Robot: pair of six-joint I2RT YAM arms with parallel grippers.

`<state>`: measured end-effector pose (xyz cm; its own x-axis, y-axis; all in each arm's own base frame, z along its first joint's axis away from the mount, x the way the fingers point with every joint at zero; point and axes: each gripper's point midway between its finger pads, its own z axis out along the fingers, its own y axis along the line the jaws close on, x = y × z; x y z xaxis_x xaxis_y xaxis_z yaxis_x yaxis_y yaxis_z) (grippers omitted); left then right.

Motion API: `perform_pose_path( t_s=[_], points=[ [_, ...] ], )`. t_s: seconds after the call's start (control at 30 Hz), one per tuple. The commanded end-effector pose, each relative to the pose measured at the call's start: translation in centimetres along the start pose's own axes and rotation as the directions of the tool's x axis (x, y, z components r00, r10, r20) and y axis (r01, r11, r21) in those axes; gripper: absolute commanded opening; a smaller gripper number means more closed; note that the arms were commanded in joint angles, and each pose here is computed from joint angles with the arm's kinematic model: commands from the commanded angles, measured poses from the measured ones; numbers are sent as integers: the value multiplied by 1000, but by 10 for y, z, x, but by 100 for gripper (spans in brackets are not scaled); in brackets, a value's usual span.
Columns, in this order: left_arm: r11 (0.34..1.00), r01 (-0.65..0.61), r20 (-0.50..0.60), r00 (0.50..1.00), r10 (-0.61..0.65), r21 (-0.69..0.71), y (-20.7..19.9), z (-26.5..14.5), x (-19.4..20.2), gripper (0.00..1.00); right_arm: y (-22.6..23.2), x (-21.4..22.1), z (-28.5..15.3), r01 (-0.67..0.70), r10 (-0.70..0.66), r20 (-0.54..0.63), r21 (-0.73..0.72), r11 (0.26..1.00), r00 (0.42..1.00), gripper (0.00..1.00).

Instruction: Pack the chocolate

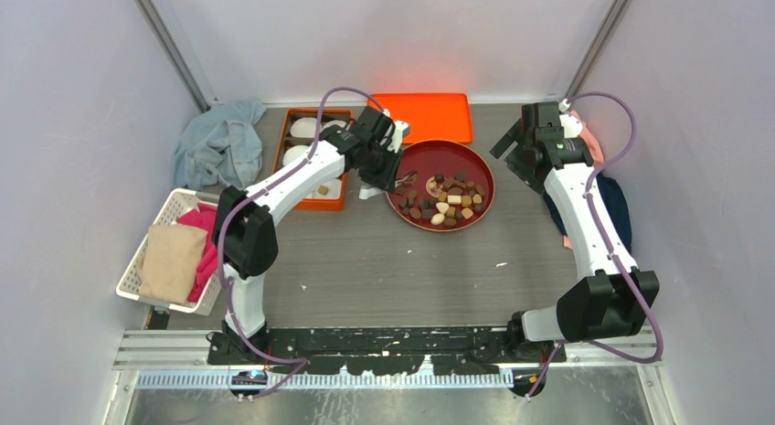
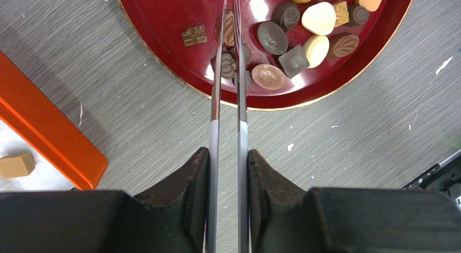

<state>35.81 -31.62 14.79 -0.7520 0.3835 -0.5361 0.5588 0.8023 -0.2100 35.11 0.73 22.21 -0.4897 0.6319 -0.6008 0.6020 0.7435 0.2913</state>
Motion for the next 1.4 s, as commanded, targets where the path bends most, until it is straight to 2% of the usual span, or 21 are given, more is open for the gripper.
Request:
perform_pose_path(
  t_s=[0.0, 0.1, 0.77, 1.23, 1.37],
  points=[
    [999, -37, 60, 998, 36, 11, -6, -8, -16, 27, 6, -21, -19, -24, 27, 71, -40, 999, 997, 96],
    [999, -41, 58, 998, 40, 11, -7, -6, -14, 32, 6, -21, -18, -26, 28, 69, -37, 999, 997, 96],
    [998, -55, 22, 998, 55, -3, -7, 11, -3, 43, 7, -19, -18, -32, 35, 62, -41, 999, 997, 96],
    [992, -118, -21, 993, 118, -48, -9, 23, 2, 44, 10, -20, -16, -30, 32, 58, -45, 999, 998, 96],
    [987, -145, -39, 989, 142, -63, -10, 23, 3, 40, 11, -21, -14, -30, 32, 56, -45, 999, 998, 96]
  ],
)
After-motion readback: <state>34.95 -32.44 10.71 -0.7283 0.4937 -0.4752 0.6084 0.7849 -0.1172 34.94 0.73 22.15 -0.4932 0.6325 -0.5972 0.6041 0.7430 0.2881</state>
